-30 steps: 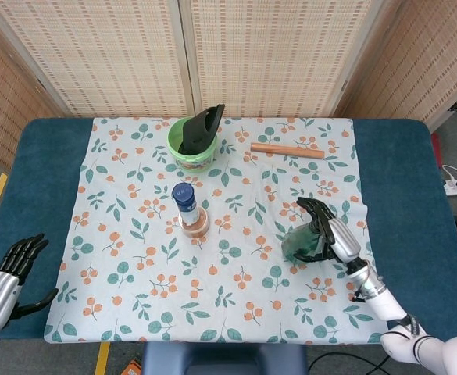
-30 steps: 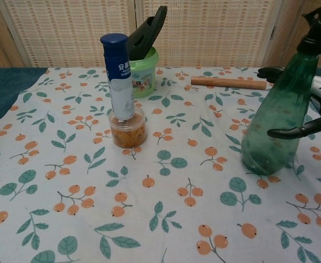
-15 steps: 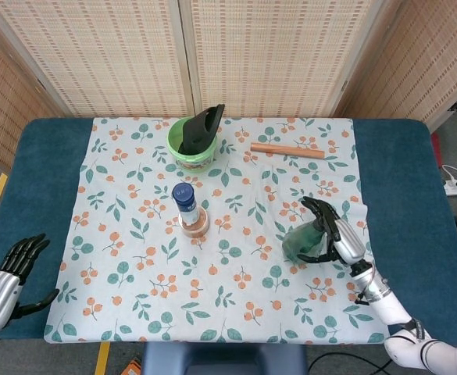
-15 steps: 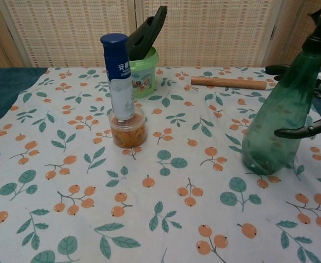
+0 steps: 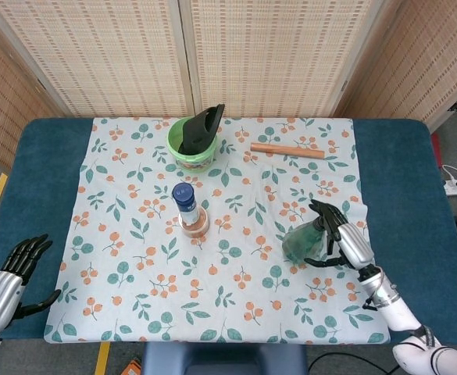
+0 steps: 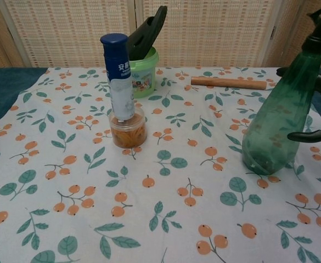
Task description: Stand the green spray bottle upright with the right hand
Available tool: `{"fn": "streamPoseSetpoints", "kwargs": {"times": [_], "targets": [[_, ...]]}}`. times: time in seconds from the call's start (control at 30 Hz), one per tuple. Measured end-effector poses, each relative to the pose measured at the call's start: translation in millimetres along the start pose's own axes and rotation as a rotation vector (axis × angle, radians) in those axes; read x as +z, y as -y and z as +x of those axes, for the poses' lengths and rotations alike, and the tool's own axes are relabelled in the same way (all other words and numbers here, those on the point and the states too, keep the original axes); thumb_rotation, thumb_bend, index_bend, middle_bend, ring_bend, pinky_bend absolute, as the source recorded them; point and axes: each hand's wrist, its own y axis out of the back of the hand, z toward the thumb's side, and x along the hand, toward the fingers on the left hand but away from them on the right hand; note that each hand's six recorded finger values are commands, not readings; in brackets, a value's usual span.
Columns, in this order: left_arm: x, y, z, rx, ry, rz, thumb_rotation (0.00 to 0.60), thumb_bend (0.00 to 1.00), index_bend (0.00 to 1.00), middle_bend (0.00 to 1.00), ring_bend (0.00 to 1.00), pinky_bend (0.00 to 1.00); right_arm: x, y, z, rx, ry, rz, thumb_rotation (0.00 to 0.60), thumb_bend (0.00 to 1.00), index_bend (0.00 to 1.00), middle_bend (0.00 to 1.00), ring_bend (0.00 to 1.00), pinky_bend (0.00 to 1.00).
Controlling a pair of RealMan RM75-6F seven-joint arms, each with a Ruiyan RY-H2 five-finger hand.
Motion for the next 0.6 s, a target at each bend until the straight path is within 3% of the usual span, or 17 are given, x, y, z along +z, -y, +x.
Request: {"fn": "streamPoseSetpoints", "kwargs": {"times": [0.23,0.6], "targets": [[-0.9,0.6,0.4,-0.004,-0.005,0.004,0.600,0.22,0.00,0.00,0.00,0.00,-2.4,-17.8,21.0,0.028,0.029,0.044,0.600,0.00,0.00,0.00,0.00,0.00],[4.2,2.0,-1.7,-0.005,0.008,0.013,0.600,0.21,0.00,0.00,0.00,0.00,-18.5,-70.5,76.4,0.012,0.160,0.138,0.600,0.00,0.00,0.00,0.00,0.00]]}}
